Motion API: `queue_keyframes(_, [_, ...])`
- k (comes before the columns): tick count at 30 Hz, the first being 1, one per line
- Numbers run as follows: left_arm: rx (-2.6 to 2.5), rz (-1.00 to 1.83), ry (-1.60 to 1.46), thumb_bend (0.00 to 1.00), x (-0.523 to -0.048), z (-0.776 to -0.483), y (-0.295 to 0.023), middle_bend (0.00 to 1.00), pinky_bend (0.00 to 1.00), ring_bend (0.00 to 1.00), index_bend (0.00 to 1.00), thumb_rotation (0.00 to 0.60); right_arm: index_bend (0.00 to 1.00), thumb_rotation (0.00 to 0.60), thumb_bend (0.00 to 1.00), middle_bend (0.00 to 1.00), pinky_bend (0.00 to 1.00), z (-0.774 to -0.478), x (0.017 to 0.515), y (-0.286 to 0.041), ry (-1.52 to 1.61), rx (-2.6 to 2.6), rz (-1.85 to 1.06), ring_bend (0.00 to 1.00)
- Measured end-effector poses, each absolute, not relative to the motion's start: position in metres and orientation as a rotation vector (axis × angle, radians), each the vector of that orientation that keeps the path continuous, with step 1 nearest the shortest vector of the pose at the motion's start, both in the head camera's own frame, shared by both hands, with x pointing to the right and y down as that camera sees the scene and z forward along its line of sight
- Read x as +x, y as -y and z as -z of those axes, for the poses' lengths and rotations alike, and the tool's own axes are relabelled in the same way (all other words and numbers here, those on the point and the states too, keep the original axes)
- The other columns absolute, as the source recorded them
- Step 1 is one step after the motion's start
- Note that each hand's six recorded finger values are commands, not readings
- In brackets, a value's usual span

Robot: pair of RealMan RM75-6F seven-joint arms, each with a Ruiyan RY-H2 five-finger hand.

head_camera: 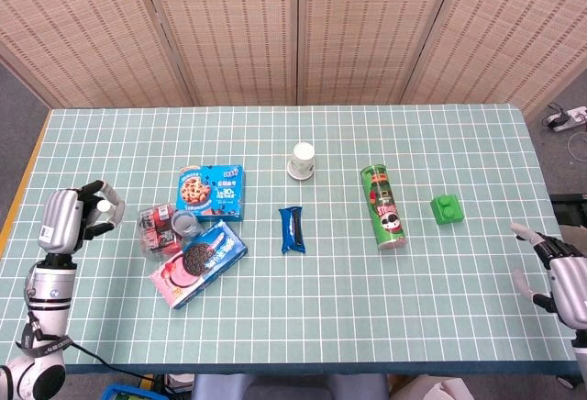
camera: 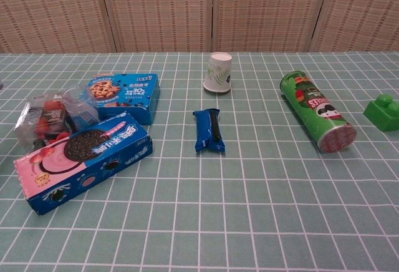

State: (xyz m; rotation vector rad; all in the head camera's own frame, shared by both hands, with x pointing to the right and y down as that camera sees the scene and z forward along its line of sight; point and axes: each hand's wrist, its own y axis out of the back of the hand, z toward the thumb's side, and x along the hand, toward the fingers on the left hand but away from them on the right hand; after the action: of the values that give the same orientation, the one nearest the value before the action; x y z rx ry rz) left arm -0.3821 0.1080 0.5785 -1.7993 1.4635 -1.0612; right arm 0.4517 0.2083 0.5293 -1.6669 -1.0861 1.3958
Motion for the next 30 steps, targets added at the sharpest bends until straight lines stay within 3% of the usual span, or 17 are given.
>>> queue_keyframes(10, [-1.983, 0.899, -1.760, 0.58, -0.363, -0.562, -0.094, 1.00, 1.00, 1.00, 0.81, 0.600, 0.20, 0.600, 0.36, 0.30, 0.37, -0.530, 0.452, -0.208, 1.083, -1.668, -1.400, 0.29])
queue_keyframes(30, [-2.052, 0.891, -1.695, 0.58, -0.304, -0.581, -0.088, 1.00, 1.00, 1.00, 0.81, 0.600, 0.20, 0.600, 0.36, 0.30, 0.37, -0.526, 0.455, -0.207, 1.104, -1.677, -1.387, 0.29])
